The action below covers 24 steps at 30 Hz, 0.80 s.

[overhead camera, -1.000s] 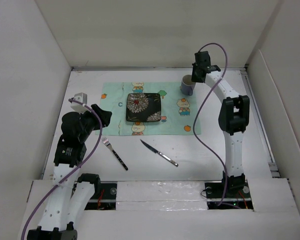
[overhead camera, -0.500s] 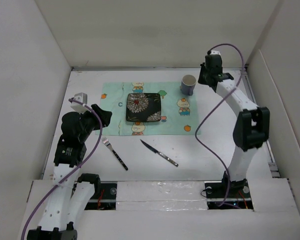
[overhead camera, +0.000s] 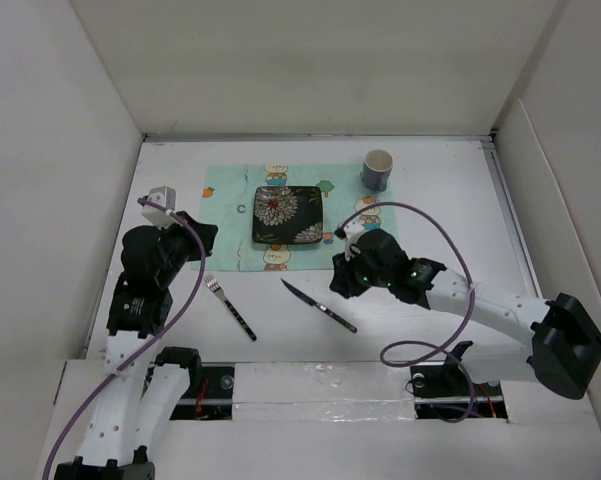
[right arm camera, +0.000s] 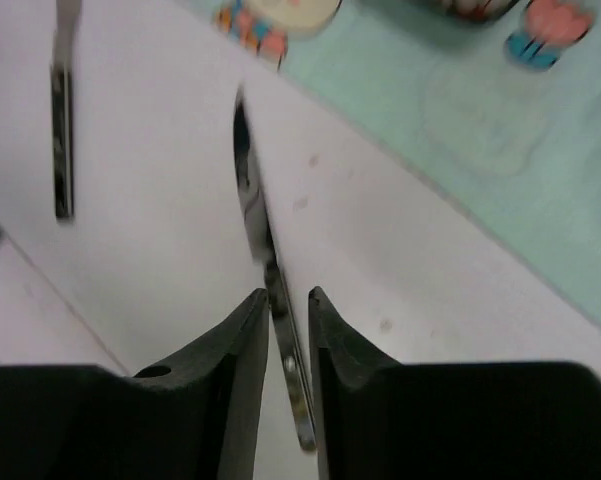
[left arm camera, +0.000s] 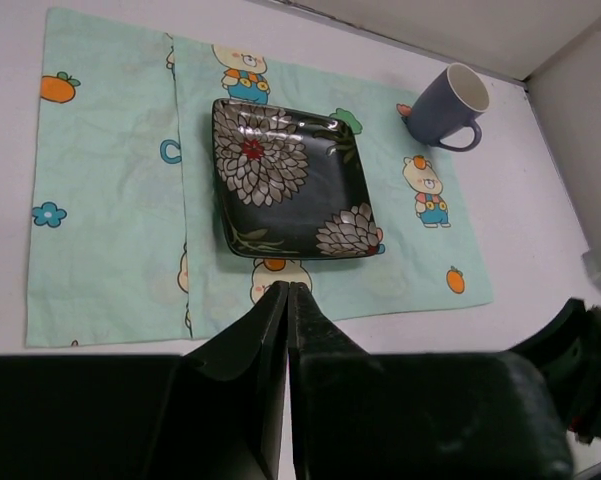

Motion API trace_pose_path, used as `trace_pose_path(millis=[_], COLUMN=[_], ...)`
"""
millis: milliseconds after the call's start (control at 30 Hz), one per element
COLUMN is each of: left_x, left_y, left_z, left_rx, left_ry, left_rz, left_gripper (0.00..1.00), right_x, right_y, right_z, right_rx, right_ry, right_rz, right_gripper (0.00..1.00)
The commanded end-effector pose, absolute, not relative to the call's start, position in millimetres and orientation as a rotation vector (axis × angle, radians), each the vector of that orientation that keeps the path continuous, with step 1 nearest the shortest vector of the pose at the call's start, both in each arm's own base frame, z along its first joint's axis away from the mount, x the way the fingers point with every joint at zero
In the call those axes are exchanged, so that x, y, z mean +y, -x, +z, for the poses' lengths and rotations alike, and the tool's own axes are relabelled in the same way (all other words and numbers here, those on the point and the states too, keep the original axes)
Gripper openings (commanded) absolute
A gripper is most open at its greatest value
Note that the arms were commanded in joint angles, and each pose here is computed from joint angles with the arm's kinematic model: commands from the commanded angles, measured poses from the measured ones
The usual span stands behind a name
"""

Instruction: Set the dinner table for one person

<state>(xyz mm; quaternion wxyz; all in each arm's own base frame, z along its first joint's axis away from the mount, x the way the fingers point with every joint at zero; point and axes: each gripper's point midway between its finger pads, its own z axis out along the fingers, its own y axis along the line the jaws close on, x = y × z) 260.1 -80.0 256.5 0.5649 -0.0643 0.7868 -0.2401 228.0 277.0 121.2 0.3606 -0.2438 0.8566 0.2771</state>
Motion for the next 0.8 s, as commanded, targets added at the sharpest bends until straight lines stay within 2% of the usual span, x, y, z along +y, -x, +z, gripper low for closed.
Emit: trace_pose_path(millis=[0, 33, 67, 100, 133, 200, 300, 333, 567, 600, 733, 767], left_x=[-81.6, -81.1, -81.6, -81.6, -81.9, -81.0, -81.0, -82.2, -80.8, -80.1, -81.3, -81.7], left_y=[-260.2, -260.3, -260.6, -260.6, -260.3, -259.0, -260.3, -258.8, -257.7, -258.1, -259.8, -258.7], left_z=[280.4, 280.0, 280.0, 280.0, 279.0, 281.9, 281.4, 280.9, 282.0, 281.3, 279.4, 280.5], left_rx=[1.768, 1.771, 1.773, 1.772, 1.774, 1.762, 1.768, 1.767, 1.76, 1.761, 1.771, 1.765], left_ry=[0.115, 0.118, 0.116, 0.114, 0.115, 0.115, 0.116, 0.11, 0.115, 0.119, 0.116, 0.113], left_rz=[-0.572, -0.569, -0.572, -0.571, -0.573, -0.57, -0.568, -0.575, -0.57, -0.566, -0.571, -0.574], left_gripper=[0.03, 0.17, 0.29, 0.29, 0.34, 0.35, 0.36, 0.36, 0.37, 0.37, 0.37, 0.37], right_x=[242.8, 238.3, 252.6, 253.3, 252.9, 244.6, 265.0, 268.5, 282.6, 284.5, 292.0, 295.0], right_y=[-190.0, -189.2, -172.0, -171.7, -170.6, -166.1, -153.4, -152.7, -150.4, -150.5, -138.4, -130.8], right_z=[97.2, 95.0, 95.8, 93.9, 91.1, 73.1, 67.2, 51.4, 26.8, 24.3, 13.0, 12.2], right_rx=[2.411, 2.422, 2.413, 2.425, 2.434, 2.51, 2.509, 2.529, 2.531, 2.525, 2.532, 2.522], right_ry=[0.635, 0.616, 0.679, 0.667, 0.682, 0.727, 0.841, 0.893, 0.962, 0.965, 1.015, 1.047], right_rz=[0.541, 0.491, 0.548, 0.548, 0.521, 0.413, 0.435, 0.354, 0.197, 0.183, 0.118, 0.114], right_gripper=[0.39, 0.52, 0.59, 0.59, 0.6, 0.61, 0.61, 0.6, 0.57, 0.55, 0.15, 0.09])
